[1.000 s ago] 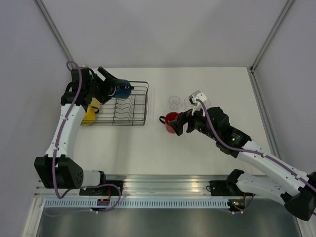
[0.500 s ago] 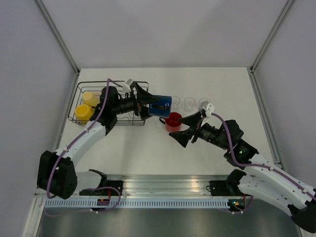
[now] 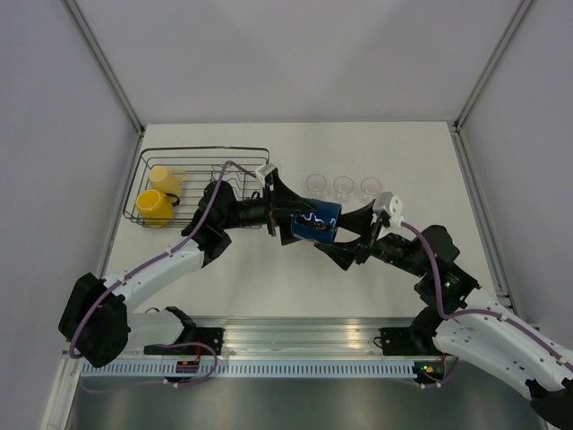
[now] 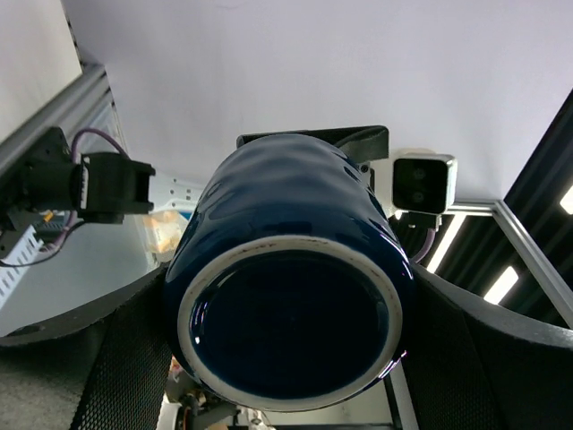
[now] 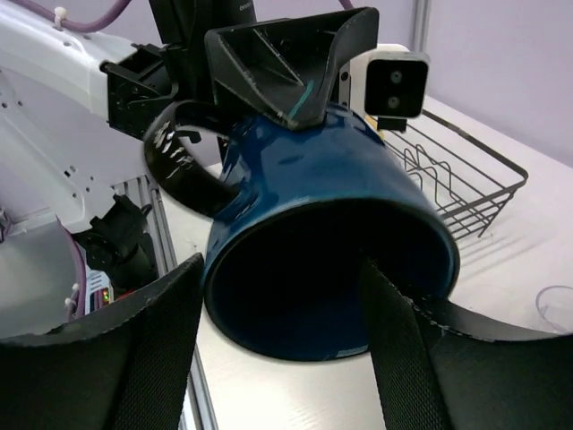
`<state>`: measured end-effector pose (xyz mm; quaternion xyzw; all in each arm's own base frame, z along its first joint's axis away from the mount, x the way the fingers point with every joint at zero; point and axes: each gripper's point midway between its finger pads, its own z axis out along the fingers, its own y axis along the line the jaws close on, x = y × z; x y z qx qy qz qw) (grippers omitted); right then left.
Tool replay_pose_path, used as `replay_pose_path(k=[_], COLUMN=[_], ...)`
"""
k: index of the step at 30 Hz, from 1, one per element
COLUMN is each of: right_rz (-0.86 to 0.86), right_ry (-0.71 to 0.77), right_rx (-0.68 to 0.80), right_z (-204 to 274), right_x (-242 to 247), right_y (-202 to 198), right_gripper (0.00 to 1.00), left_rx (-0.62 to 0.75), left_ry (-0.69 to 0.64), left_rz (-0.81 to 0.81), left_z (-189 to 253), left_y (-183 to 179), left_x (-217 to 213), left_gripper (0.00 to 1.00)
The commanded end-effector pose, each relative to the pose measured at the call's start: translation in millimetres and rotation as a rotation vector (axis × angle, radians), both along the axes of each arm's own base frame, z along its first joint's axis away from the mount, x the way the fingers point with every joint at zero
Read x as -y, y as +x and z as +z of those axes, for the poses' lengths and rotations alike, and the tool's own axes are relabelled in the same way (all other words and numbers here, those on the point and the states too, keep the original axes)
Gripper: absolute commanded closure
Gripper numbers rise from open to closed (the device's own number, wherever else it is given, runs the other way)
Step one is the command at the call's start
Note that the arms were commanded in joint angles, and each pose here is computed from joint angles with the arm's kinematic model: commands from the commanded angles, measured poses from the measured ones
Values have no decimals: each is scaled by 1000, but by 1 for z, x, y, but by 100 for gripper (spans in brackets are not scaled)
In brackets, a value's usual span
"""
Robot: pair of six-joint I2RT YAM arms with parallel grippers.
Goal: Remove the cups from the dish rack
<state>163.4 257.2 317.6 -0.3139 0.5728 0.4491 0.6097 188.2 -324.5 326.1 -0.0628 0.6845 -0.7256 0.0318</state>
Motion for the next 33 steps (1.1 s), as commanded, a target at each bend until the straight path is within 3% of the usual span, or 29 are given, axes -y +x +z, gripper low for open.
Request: replay_pose_path(k=[1,2,3,5,7,11,16,17,19,20,23,33], right_rz=[67,100,120,147,156,168,158,151,127,116,76,-16], right_ry=[28,22,22,26,45,69,75,81,84,89,108,33], right_rx=[108,118,125,136,152,178,189,195,193,195,196,141], right_z=[24,24,25,25,27,29,33,36,37,37,42,30], right_x=[-7,-10,-12,-14,-12,-8,-5,-4,-2,0,6,13], right_y=[-7,-12,-14,-19,-23,-29,-30,-30,-27,-27,-24,-8], right_gripper=[28,34,46,63,69,100,100,100,100,99,100,100], left_rx=[23,31,22,6,-6,-13,-4,-5,7,3,-2,17], left_ry=[-138,-158,-162,-177,-193,-202,-199,-190,-176,-167,-150,2], left_rz=[2,-11,-13,-16,-18,-26,-37,-40,-32,-28,-22,125], left_z=[43,46,46,47,49,50,51,50,49,48,45,18], left_y=[-17,-23,-24,-26,-27,-31,-34,-35,-35,-35,-35,-10], left_x=[2,4,6,7,7,9,11,11,10,10,10,11], left_gripper=[98,98,98,98,98,98,96,81,62,38,1,0])
